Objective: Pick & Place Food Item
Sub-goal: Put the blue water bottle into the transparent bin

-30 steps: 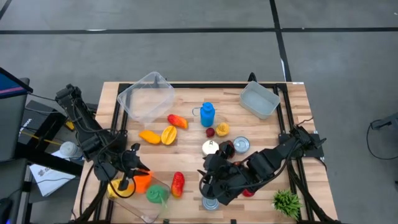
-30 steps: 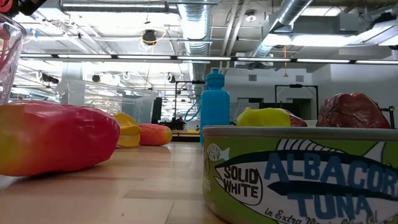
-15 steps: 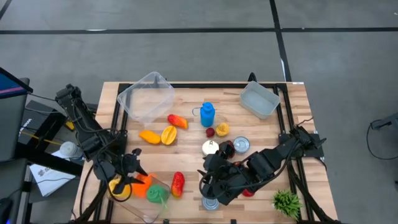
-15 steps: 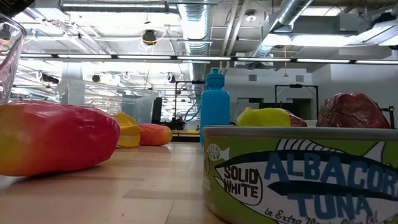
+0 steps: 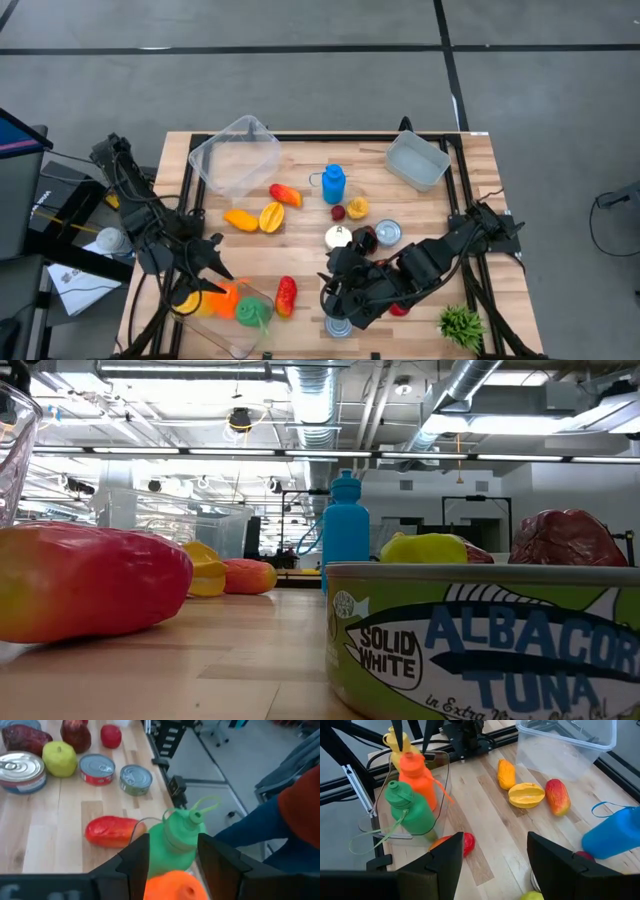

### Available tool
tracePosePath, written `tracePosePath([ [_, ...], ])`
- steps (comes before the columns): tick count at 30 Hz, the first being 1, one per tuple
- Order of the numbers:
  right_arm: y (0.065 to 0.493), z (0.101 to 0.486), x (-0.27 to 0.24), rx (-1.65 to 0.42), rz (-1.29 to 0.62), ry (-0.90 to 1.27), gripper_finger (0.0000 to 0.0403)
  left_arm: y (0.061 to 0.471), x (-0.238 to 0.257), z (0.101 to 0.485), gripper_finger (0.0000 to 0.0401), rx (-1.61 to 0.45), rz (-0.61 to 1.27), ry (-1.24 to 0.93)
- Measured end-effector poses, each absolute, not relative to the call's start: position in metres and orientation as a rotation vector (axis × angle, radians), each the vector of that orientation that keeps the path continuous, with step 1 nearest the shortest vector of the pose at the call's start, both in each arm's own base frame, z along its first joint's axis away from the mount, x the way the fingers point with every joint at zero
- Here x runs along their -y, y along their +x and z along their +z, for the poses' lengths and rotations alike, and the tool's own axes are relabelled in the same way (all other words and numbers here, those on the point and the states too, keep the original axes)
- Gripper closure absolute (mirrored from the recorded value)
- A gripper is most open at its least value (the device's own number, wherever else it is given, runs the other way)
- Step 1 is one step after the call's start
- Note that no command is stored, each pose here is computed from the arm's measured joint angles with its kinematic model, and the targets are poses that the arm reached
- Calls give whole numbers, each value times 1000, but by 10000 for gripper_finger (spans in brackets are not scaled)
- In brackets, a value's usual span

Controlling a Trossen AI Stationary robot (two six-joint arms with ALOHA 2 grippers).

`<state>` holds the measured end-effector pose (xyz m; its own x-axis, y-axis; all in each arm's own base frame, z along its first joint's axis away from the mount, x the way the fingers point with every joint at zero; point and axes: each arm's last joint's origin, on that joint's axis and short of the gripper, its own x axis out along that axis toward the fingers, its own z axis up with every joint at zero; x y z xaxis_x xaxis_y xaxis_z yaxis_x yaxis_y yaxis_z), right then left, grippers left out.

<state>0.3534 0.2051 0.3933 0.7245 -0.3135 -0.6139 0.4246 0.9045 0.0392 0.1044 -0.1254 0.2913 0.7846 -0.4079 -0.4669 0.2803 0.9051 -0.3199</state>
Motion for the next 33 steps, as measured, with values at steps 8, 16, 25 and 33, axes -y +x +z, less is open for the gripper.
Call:
tracePosePath([
  [8,362,393,-189,-638,-457,216,174,97,113,307,242,-437,-375,-323],
  [16,368,392,-174,-651,-502,220,148,101,110,325,242,-211,-258,-290],
  [25,337,403,-158,-658,-682,227,147,143,79,347,239,-89,154,-145],
  [33,308,423,-158,-633,-668,206,147,219,15,322,174,-267,125,-152],
])
